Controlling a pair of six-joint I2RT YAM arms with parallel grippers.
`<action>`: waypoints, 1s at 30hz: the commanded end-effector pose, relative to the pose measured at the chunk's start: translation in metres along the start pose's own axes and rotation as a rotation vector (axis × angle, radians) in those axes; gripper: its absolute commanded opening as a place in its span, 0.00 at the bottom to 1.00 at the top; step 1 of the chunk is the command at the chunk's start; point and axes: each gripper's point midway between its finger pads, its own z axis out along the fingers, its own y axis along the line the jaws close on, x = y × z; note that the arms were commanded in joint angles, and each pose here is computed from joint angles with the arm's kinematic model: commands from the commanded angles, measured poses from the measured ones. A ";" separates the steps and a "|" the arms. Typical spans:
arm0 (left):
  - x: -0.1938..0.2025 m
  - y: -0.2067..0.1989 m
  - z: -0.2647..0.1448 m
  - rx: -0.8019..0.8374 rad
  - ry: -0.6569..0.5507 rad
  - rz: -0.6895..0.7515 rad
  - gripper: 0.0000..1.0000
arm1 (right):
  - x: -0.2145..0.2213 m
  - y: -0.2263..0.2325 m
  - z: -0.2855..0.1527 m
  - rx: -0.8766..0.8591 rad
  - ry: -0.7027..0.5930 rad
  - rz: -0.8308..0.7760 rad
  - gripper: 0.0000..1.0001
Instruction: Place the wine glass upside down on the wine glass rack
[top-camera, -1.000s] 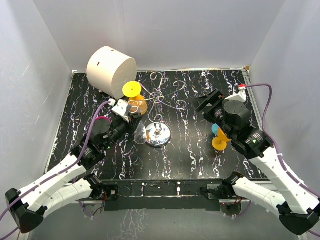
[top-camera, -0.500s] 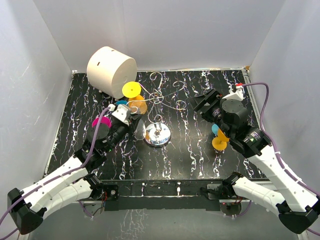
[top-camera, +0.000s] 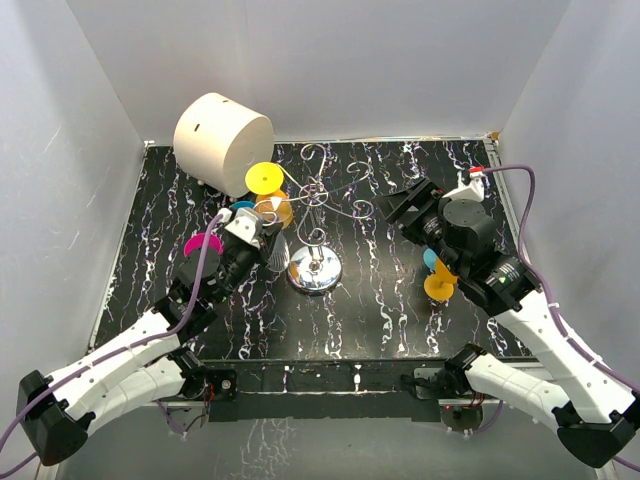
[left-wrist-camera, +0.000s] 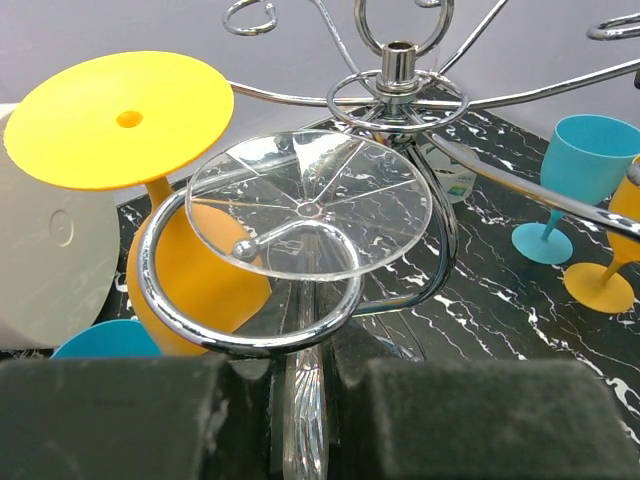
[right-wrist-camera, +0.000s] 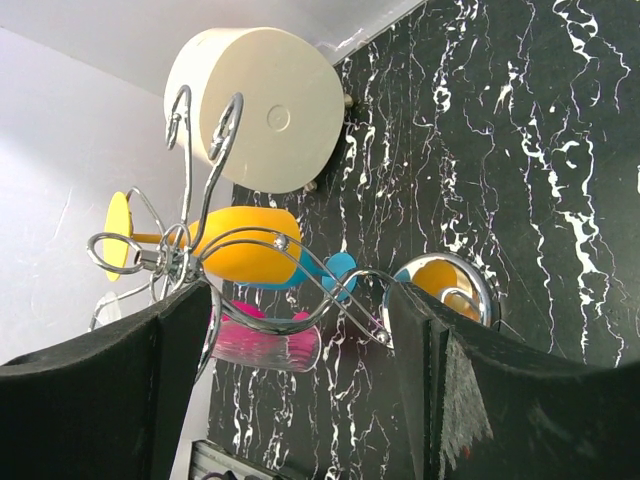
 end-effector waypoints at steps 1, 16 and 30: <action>-0.029 0.011 0.000 -0.061 -0.093 -0.037 0.00 | -0.006 0.011 0.000 -0.052 -0.026 0.017 0.70; -0.032 0.026 -0.006 -0.146 -0.109 -0.072 0.00 | -0.008 0.015 0.000 -0.061 -0.031 0.024 0.70; -0.037 0.031 -0.021 -0.159 -0.130 -0.076 0.00 | -0.007 0.017 0.002 -0.063 -0.023 0.025 0.70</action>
